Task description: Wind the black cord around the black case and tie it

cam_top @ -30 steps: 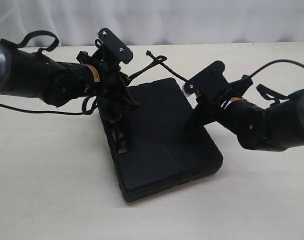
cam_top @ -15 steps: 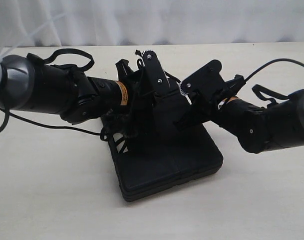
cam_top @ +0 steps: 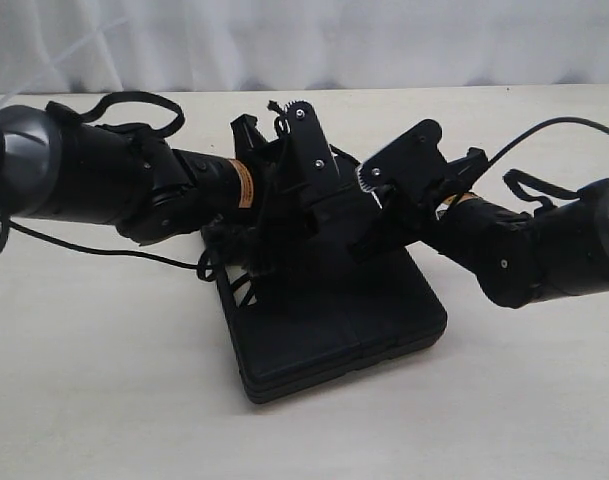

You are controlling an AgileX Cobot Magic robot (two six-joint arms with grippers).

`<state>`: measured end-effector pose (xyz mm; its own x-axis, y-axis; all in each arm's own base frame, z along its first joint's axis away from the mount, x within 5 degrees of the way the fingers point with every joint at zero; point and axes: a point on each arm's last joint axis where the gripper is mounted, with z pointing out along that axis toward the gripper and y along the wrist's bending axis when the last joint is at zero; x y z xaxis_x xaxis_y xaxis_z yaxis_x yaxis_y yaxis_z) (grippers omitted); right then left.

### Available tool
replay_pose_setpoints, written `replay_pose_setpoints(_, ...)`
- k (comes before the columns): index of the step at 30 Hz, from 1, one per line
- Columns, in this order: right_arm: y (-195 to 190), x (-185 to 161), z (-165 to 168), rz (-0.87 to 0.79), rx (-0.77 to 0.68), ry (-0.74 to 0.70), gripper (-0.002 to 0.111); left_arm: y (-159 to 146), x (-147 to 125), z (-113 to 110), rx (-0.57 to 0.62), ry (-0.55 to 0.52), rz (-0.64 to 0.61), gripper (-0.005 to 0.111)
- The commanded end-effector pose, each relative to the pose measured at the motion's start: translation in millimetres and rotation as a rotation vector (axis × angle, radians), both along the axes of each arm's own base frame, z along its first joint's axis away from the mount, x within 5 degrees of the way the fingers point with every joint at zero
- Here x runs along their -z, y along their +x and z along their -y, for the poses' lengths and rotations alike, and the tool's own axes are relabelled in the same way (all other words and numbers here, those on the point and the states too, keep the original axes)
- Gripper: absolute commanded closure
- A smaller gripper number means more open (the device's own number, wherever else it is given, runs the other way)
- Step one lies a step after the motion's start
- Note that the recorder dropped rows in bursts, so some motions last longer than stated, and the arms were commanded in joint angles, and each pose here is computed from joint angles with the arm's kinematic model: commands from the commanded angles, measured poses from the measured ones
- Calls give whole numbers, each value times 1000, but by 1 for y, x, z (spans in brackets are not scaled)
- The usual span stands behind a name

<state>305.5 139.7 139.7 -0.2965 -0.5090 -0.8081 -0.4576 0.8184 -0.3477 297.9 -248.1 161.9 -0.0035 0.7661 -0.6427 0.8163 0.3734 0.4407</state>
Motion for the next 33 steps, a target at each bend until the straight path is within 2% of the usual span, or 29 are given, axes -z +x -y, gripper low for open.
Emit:
replay_pose_setpoints(1,-2,-3,-4,38,-70,-30,104,-4,-23,-5,26,39,54,54)
replay_pose_setpoints(7,-2,-3,-4,38,-70,-30,104,0,-43,-20,1,50,96,54)
replay_pose_setpoints(12,-2,-4,-5,52,-84,-29,104,14,-39,-36,-52,48,95,54)
replay_pose_setpoints(14,2,-8,-6,54,-54,18,104,17,-35,-39,-63,55,85,54)
replay_pose_setpoints(17,16,-18,-5,-62,80,154,104,18,-31,-39,-64,62,76,54)
replay_pose_setpoints(20,38,-33,-2,-331,117,180,103,18,-31,-39,-68,56,74,54)
replay_pose_setpoints(23,59,-53,5,-432,128,202,90,18,-31,-39,-69,55,73,54)
replay_pose_setpoints(28,73,-58,20,-388,170,215,64,18,-32,-39,-70,51,75,54)
replay_pose_setpoints(32,80,-40,20,-472,158,179,61,18,-32,-39,-70,51,75,54)
replay_pose_setpoints(33,86,-34,15,-556,127,153,61,18,-32,-39,-72,49,72,54)
